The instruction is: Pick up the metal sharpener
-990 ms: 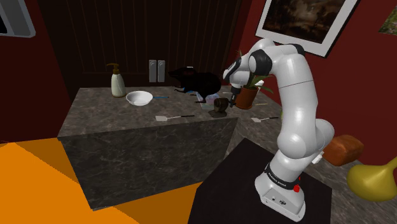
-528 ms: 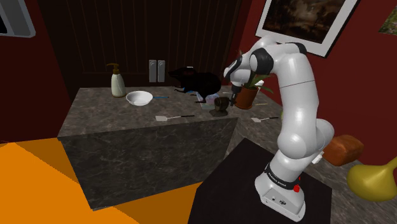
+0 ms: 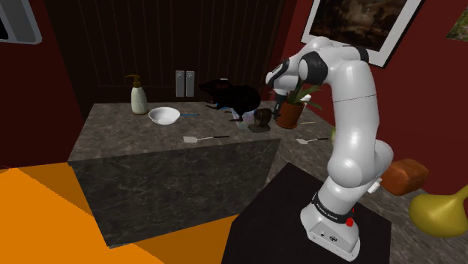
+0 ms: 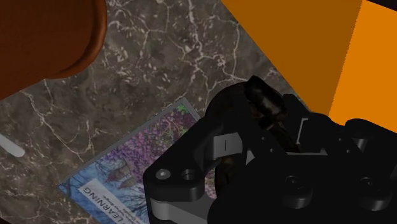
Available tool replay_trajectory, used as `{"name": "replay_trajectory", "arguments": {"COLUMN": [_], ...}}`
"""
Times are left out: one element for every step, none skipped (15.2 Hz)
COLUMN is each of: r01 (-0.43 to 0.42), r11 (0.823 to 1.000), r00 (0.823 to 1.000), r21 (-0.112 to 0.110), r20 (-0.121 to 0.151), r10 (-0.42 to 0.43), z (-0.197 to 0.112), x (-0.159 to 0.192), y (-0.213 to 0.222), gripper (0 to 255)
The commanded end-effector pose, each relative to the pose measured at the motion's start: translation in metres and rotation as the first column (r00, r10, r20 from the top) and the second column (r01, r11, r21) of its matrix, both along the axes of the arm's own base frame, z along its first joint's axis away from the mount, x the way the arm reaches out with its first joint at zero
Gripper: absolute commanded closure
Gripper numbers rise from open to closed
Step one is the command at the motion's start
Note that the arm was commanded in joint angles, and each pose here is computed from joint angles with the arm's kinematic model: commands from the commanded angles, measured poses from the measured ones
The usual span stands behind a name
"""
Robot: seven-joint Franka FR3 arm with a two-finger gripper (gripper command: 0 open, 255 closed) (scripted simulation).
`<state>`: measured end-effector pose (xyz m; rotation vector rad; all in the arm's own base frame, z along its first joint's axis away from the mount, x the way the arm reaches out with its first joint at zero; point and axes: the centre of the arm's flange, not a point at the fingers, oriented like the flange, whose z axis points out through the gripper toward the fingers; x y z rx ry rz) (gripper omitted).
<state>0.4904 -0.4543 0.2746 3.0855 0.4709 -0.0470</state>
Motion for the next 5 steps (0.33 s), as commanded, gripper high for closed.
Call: {"name": "replay_trajectory", "arguments": {"r01": [0.000, 0.000, 0.000, 0.000, 0.000], "r11": [1.000, 1.000, 1.000, 1.000, 1.000], "r00": [1.000, 1.000, 1.000, 1.000, 1.000], "r21": [-0.001, -0.001, -0.001, -0.001, -0.001], "r20": [0.001, 0.001, 0.001, 0.001, 0.001], "r10": [0.000, 0.000, 0.000, 0.000, 0.000], "z": [0.011, 0.016, 0.022, 0.022, 0.022], "x": [0.000, 0.000, 0.000, 0.000, 0.000], "y": [-0.001, -0.001, -0.001, -0.001, -0.001], "gripper": [255, 255, 255, 255, 255]}}
